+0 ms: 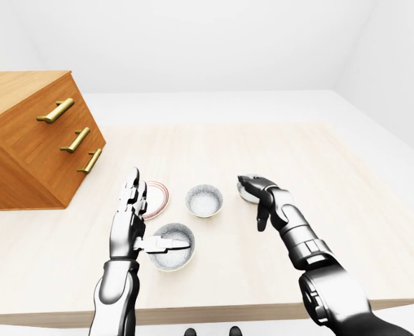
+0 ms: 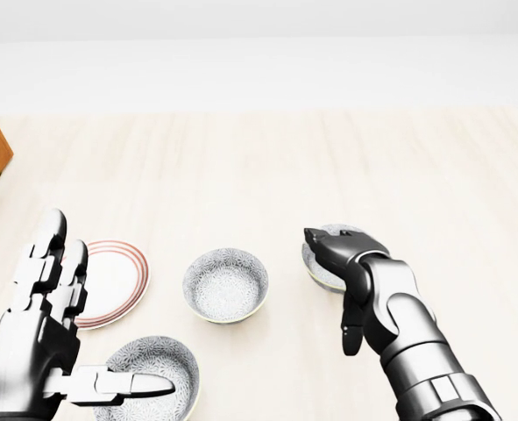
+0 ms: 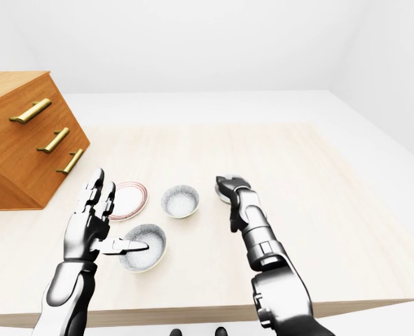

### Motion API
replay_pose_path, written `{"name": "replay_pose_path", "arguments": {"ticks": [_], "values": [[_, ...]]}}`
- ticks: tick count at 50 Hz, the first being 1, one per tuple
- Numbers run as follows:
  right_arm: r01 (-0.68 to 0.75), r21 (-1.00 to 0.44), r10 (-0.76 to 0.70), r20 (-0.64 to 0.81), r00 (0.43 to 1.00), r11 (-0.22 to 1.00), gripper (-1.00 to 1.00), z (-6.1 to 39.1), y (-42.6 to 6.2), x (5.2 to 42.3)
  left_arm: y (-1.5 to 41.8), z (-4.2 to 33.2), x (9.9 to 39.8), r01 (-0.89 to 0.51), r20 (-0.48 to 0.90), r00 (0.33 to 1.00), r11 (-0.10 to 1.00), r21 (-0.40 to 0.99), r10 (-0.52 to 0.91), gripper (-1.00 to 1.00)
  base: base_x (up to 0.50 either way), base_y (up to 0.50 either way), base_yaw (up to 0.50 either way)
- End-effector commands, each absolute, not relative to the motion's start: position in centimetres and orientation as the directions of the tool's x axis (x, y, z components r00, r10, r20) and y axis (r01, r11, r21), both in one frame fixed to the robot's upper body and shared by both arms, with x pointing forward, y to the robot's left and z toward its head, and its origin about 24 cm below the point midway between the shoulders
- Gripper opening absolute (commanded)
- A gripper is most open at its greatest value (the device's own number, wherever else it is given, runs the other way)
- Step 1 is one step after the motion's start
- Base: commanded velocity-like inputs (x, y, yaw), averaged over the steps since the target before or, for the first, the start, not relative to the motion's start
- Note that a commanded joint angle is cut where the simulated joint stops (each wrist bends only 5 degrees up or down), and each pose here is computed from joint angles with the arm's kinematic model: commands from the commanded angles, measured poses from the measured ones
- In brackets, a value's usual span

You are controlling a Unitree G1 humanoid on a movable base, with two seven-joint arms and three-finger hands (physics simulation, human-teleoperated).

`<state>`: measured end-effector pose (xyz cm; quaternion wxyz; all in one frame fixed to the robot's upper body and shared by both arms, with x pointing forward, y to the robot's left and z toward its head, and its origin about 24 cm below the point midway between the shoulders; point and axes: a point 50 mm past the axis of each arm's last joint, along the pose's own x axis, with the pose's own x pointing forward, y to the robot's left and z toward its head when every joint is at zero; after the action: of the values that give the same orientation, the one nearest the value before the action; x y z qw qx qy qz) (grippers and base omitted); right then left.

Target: Stack the bowl at the front on the bowl in the middle.

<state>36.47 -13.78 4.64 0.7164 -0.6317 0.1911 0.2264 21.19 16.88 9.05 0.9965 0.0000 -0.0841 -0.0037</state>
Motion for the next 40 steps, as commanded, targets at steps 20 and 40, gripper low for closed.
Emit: {"name": "replay_pose_path", "arguments": {"ticks": [20, 40], "values": [[-0.556, -0.804, 0.002, -0.569, 0.822, 0.21, -0.33, 1.9, -15.3, 36.7, 17.1, 9.0, 21.0, 0.003, 0.169, 0.986, 1.0, 0.0, -0.003, 1.0, 0.0, 0.0, 0.0], [-0.395, -0.882, -0.036, -0.418, 0.908, 0.258, -1.0, 3.4, -15.8, 37.6, 17.1, 8.9, 20.9, 0.01, 0.169, 0.986, 1.0, -0.003, -0.009, 1.0, 0.0, 0.0, 0.0]]}}
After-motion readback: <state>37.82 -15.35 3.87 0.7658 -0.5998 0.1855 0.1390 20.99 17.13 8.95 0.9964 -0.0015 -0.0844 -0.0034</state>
